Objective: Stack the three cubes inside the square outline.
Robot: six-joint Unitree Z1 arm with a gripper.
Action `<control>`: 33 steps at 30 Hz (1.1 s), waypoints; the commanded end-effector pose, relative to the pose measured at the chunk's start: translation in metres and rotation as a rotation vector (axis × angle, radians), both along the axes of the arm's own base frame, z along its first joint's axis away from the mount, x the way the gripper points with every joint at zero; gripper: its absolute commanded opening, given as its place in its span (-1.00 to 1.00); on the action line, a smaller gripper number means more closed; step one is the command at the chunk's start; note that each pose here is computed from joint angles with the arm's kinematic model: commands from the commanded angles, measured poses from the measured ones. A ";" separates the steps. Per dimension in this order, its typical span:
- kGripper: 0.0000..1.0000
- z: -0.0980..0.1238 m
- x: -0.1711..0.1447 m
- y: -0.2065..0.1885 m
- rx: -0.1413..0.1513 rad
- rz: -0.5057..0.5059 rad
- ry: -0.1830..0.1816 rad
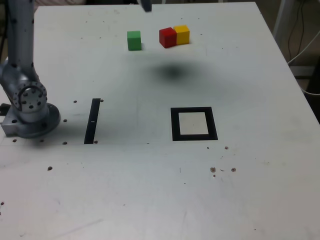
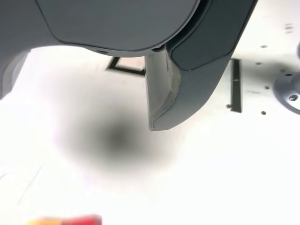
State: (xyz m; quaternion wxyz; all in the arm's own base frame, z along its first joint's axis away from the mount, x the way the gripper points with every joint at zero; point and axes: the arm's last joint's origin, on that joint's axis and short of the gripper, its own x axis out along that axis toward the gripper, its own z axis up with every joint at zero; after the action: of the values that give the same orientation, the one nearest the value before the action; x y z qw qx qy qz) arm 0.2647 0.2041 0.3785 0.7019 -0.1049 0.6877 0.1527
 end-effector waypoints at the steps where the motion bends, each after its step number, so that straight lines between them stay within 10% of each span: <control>1: 0.92 0.021 0.004 0.012 0.070 0.113 -0.064; 10: 0.85 0.023 -0.014 0.026 0.102 0.477 -0.072; 15: 0.81 0.011 -0.017 0.032 0.036 0.603 -0.087; 25: 0.79 -0.010 -0.005 0.040 0.009 0.692 -0.061; 33: 0.82 -0.012 0.021 0.053 0.076 0.685 -0.020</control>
State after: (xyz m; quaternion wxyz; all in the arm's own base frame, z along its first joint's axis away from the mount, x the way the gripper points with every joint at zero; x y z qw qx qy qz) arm 0.2793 0.2547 0.3710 0.6228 -0.3088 0.5920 0.4078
